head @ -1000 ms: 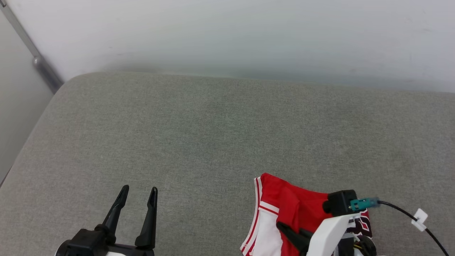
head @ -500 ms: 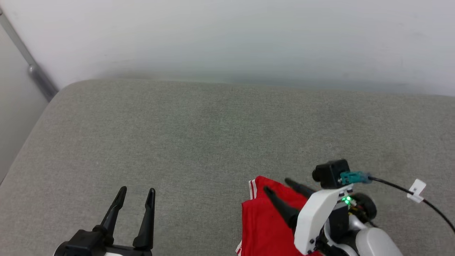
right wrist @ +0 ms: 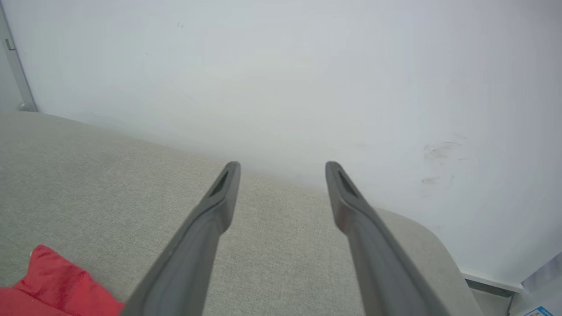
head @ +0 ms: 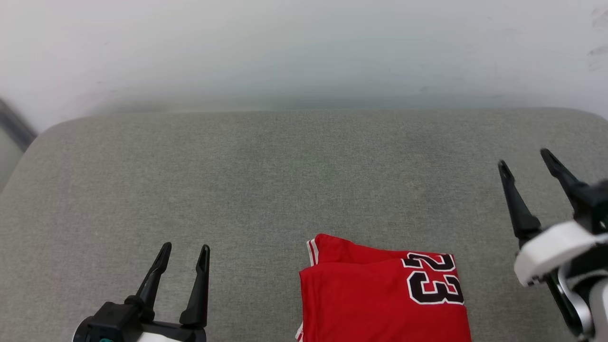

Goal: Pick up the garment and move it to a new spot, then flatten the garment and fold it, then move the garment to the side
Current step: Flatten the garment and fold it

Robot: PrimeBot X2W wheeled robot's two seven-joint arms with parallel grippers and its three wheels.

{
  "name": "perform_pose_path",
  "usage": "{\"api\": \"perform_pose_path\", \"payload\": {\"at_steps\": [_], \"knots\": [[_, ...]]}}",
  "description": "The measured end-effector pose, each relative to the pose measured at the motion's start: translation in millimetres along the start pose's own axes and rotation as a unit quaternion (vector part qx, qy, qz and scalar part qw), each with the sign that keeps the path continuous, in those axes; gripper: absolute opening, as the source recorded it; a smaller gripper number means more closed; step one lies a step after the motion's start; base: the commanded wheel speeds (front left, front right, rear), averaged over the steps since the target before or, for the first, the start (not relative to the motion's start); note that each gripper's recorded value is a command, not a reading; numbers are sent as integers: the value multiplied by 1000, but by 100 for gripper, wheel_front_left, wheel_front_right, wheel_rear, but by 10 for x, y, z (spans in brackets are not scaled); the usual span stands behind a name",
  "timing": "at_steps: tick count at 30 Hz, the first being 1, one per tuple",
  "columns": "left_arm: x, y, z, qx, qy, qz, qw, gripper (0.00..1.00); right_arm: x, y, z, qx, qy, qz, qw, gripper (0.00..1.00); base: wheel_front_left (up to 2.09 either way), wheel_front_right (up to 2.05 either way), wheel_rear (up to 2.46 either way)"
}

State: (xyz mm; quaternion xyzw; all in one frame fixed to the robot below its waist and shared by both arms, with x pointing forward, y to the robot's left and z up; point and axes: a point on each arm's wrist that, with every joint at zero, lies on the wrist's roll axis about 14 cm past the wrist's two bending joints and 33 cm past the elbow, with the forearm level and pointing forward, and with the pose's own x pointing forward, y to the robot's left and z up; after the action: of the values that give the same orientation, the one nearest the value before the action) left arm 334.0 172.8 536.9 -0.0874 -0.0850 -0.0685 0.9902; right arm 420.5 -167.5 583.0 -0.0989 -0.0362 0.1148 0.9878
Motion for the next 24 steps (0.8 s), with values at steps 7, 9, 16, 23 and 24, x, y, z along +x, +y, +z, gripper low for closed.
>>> {"api": "perform_pose_path", "payload": {"at_steps": [7, 9, 16, 23, 24], "knots": [[48, -29, -48, -4, 6, -4, 1000, 100, -351, -165, -164, 20, -25, -40, 999, 100, 0, 0, 0], [59, -37, -66, -6, 8, -5, 1000, 100, -419, -150, -208, 30, -29, -46, 998, 100, 0, 0, 0], [59, -52, -97, -9, 12, -5, 1000, 100, -518, 24, -216, 47, -54, -46, 996, 100, 0, 0, 0], [73, -48, -89, -9, 10, -3, 1000, 100, -527, 94, -248, 66, -56, -50, 995, 100, 0, 0, 0], [75, -48, -87, -8, 10, -3, 1000, 100, -525, 99, -247, 67, -57, -50, 995, 100, 0, 0, 0]]}}
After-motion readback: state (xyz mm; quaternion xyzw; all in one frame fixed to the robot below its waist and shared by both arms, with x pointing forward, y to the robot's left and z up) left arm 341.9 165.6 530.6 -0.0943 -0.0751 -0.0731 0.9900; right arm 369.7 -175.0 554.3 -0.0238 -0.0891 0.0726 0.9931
